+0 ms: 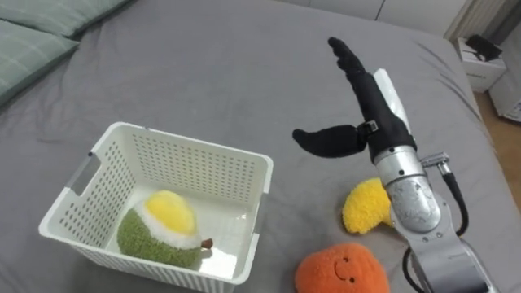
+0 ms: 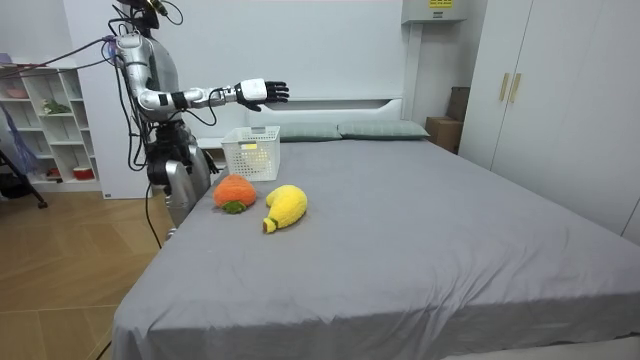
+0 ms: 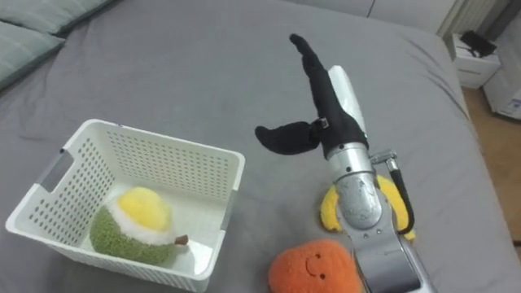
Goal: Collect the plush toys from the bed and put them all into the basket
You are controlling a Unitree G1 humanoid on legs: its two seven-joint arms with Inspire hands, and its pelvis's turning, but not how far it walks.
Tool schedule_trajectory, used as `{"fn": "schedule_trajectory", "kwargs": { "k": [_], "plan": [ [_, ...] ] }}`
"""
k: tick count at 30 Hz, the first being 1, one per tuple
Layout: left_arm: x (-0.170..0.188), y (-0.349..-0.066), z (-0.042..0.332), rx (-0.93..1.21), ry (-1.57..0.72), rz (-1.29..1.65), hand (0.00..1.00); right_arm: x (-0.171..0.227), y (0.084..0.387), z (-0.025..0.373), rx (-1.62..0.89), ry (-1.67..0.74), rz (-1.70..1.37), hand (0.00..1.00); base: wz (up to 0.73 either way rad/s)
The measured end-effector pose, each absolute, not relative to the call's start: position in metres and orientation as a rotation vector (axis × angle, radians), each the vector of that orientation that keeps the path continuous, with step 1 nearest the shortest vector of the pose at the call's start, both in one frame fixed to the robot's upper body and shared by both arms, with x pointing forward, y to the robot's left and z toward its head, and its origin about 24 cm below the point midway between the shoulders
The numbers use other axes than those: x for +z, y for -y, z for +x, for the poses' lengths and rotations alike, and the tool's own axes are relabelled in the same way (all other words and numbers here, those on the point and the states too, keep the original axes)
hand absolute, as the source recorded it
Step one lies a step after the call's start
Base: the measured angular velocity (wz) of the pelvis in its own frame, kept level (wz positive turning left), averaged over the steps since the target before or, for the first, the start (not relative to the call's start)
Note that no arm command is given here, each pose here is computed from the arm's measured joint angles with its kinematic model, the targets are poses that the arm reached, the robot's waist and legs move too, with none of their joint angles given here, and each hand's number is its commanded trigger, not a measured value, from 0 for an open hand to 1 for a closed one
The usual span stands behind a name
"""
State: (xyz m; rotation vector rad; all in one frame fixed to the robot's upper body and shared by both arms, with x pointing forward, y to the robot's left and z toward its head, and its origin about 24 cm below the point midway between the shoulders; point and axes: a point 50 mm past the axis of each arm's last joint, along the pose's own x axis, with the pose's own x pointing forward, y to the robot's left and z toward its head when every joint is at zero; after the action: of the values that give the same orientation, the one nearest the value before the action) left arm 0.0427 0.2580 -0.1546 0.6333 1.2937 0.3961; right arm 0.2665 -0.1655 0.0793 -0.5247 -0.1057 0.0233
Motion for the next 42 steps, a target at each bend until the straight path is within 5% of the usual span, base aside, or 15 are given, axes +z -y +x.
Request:
{"fn": "schedule_trajectory", "kwargs": {
  "k": [25, 42],
  "plan": [
    [-0.153, -0.262, 0.033, 0.438, -1.305, 0.597, 0.00, 0.038, 0.242, 0.260, -0.227, -0.149, -0.580, 0.00, -0.05],
    [-0.151, -0.267, 0.037, 0.444, -1.296, 0.597, 0.00, -0.009, 0.254, 0.255, -0.229, -0.370, -0.634, 0.00, -0.10]
  ]
}}
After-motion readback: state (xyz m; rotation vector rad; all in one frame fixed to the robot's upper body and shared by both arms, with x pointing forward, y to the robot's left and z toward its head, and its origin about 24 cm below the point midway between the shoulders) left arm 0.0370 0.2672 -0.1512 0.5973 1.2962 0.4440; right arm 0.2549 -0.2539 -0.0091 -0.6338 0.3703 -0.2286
